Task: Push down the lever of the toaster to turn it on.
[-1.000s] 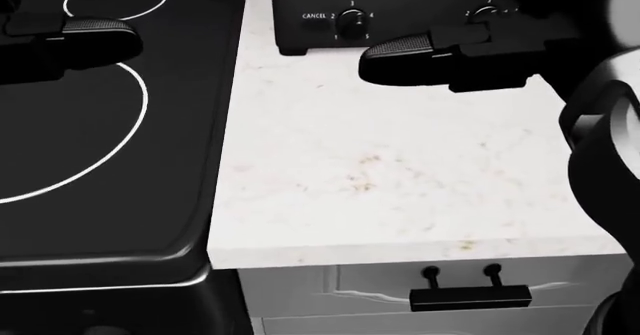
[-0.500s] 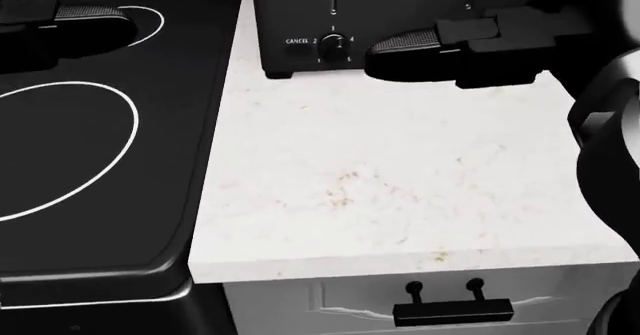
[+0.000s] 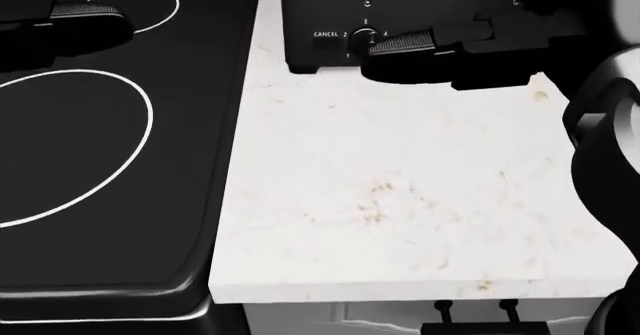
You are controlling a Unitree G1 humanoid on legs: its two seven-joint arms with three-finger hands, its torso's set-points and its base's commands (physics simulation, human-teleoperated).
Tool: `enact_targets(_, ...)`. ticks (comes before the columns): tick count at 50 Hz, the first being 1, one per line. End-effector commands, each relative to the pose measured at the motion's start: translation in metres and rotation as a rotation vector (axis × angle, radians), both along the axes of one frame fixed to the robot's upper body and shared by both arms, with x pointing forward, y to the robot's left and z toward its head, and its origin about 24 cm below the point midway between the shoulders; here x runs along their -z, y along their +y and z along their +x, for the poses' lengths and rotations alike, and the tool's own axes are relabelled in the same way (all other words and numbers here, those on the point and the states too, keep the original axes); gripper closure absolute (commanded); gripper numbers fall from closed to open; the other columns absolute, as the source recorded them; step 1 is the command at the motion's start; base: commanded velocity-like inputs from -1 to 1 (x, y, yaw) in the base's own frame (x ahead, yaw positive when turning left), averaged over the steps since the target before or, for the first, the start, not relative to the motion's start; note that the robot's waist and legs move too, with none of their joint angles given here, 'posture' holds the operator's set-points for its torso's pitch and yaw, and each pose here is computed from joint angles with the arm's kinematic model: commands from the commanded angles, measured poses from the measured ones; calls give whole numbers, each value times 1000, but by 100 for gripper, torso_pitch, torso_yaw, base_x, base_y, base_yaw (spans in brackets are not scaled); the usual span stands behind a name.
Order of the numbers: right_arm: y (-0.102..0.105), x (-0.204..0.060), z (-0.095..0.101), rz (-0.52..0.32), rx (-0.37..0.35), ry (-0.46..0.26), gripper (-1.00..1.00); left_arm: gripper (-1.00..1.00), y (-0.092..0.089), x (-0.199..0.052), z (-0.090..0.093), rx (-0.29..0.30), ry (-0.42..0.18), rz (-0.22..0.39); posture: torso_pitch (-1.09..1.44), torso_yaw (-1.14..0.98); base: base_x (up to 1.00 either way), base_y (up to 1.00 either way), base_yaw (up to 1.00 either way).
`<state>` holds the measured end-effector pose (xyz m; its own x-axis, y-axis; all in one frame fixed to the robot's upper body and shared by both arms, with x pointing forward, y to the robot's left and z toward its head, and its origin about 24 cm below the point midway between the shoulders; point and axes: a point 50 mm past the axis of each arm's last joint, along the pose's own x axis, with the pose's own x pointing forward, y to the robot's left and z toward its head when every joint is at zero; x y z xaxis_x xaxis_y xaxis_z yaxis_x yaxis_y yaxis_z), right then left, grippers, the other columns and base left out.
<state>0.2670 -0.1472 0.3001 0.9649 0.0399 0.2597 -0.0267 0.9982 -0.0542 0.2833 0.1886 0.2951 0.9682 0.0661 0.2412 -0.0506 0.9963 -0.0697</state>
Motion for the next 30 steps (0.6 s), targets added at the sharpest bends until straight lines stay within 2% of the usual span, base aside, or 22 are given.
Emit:
enact_targets(1, -1, -13, -6, 8, 4, -80, -100, -100, 0, -15, -6, 0, -83, -5, -8, 0, 0, 0, 0)
enact_targets(30, -1, -10, -4, 6, 2, -75, -100, -100, -1, -11, -4, 4, -81, -13, -37, 0, 0, 0, 0)
